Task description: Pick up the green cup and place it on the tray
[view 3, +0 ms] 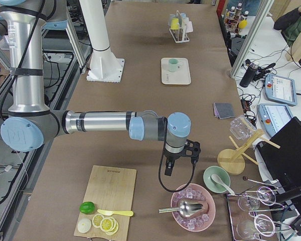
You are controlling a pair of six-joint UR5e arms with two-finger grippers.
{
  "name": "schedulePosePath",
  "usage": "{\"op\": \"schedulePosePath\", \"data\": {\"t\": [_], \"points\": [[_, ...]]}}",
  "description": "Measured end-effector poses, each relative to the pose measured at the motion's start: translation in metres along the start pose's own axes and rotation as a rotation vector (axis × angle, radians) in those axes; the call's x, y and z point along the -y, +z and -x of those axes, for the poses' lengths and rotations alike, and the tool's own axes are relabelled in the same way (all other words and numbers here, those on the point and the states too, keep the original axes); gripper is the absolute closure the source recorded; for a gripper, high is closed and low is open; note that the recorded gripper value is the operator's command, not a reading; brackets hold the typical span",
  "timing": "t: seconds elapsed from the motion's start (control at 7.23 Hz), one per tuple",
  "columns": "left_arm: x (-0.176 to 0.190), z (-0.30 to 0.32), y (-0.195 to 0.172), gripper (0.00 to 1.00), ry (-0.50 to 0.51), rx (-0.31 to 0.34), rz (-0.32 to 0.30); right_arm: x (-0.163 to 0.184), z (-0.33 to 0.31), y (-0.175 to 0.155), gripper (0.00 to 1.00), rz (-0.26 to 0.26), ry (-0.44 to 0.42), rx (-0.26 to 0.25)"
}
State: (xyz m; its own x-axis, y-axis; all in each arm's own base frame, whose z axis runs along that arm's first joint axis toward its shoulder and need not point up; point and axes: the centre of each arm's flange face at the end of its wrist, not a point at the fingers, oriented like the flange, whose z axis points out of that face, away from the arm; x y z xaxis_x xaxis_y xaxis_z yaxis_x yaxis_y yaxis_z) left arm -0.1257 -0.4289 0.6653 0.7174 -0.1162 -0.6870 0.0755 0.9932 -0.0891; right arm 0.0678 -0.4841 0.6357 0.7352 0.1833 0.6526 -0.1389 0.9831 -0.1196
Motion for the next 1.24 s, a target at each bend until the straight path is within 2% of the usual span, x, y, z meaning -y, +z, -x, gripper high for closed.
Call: {"op": "schedulePosePath", "data": {"t": [1.24], "points": [[-0.0038, -0.0001, -0.0009, 0.02, 0.002, 0.014, 0.0, 0.0006, 0.0002, -0.0001, 0.0, 0.0, -0.003, 0.0]]}}
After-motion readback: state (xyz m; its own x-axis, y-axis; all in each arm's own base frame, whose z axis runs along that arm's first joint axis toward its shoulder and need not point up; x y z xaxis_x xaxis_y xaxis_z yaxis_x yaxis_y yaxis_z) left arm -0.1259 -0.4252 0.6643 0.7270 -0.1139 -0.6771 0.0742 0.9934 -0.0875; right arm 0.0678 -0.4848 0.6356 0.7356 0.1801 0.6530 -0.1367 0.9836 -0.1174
